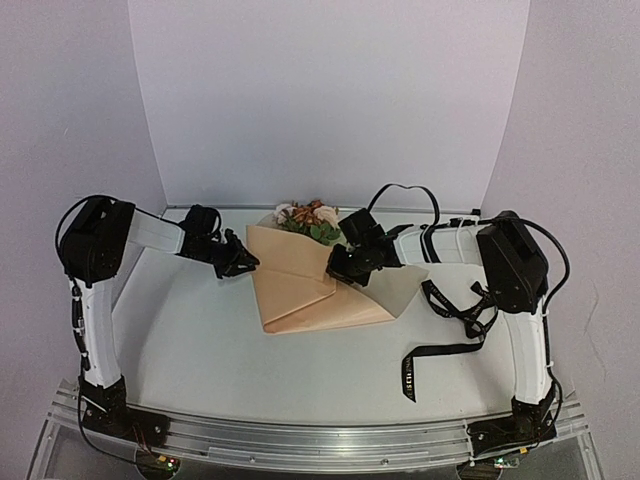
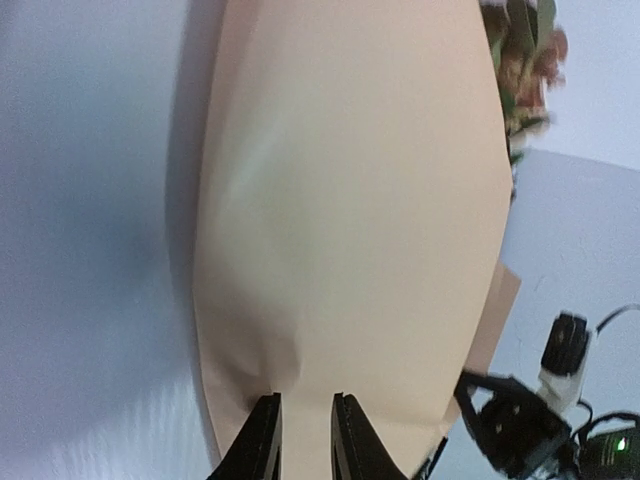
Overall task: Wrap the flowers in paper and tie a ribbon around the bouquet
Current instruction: Press the 2/3-folded wrapping paper at the center of the board.
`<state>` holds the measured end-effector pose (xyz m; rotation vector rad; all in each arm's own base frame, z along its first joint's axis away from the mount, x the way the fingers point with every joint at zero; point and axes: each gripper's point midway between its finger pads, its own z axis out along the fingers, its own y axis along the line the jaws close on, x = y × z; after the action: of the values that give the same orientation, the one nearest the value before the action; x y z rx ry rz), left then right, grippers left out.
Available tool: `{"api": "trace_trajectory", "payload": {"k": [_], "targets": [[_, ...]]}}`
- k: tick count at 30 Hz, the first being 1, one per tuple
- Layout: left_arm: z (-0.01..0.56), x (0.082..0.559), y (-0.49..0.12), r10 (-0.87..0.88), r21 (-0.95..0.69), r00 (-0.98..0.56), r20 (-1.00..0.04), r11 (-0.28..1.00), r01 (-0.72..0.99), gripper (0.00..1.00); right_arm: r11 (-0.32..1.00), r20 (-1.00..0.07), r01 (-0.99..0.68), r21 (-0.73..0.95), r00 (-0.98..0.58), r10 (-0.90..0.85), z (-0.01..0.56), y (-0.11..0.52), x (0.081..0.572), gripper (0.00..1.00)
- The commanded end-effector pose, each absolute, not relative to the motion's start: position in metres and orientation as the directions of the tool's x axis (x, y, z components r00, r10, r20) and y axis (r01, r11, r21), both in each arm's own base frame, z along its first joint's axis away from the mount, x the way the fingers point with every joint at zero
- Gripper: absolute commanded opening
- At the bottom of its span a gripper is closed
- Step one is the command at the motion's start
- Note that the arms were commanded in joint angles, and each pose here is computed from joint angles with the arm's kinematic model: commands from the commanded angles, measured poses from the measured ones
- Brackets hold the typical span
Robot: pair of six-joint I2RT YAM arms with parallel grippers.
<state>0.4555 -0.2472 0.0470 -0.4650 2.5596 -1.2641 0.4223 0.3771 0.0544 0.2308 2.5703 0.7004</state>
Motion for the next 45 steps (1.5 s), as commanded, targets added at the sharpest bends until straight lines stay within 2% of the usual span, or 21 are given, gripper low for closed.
{"api": "trace_trajectory", "payload": {"k": [1, 6, 9, 16, 27, 37, 41, 45], "targets": [[0.084, 0.406, -0.274, -0.309, -0.857, -0.945, -0.109, 0.510, -0.068, 0.19, 0.875, -0.417, 0.037, 0.483, -0.869, 0.267, 0.052, 0.374, 0.423, 0.00], [0.075, 0.367, -0.294, -0.254, -0.857, -0.965, -0.063, 0.509, -0.078, 0.18, 0.879, -0.410, 0.050, 0.475, -0.870, 0.272, 0.045, 0.373, 0.421, 0.00], [0.054, 0.349, -0.286, -0.278, -0.832, -0.960, 0.008, 0.531, -0.160, 0.14, 0.880, -0.410, 0.055, 0.472, -0.870, 0.274, 0.044, 0.373, 0.420, 0.00], [0.014, 0.321, -0.263, -0.306, -0.737, -0.948, 0.088, 0.620, -0.268, 0.14, 0.886, -0.394, 0.063, 0.459, -0.880, 0.266, 0.032, 0.376, 0.409, 0.00], [0.021, 0.311, -0.239, -0.241, -0.651, -0.968, 0.075, 0.723, -0.231, 0.13, 0.892, -0.394, 0.074, 0.446, -0.878, 0.270, 0.021, 0.370, 0.392, 0.00], [0.101, 0.334, -0.269, -0.167, -0.786, -0.985, -0.045, 0.615, -0.068, 0.16, 0.873, -0.425, 0.022, 0.487, -0.868, 0.259, 0.045, 0.389, 0.407, 0.02], [0.094, 0.327, -0.279, -0.146, -0.803, -0.989, -0.011, 0.591, -0.078, 0.16, 0.872, -0.433, 0.012, 0.489, -0.865, 0.254, 0.051, 0.394, 0.412, 0.02], [0.062, 0.313, -0.277, -0.154, -0.784, -0.986, 0.060, 0.604, -0.142, 0.13, 0.874, -0.427, 0.019, 0.486, -0.867, 0.256, 0.049, 0.394, 0.412, 0.02]]}}
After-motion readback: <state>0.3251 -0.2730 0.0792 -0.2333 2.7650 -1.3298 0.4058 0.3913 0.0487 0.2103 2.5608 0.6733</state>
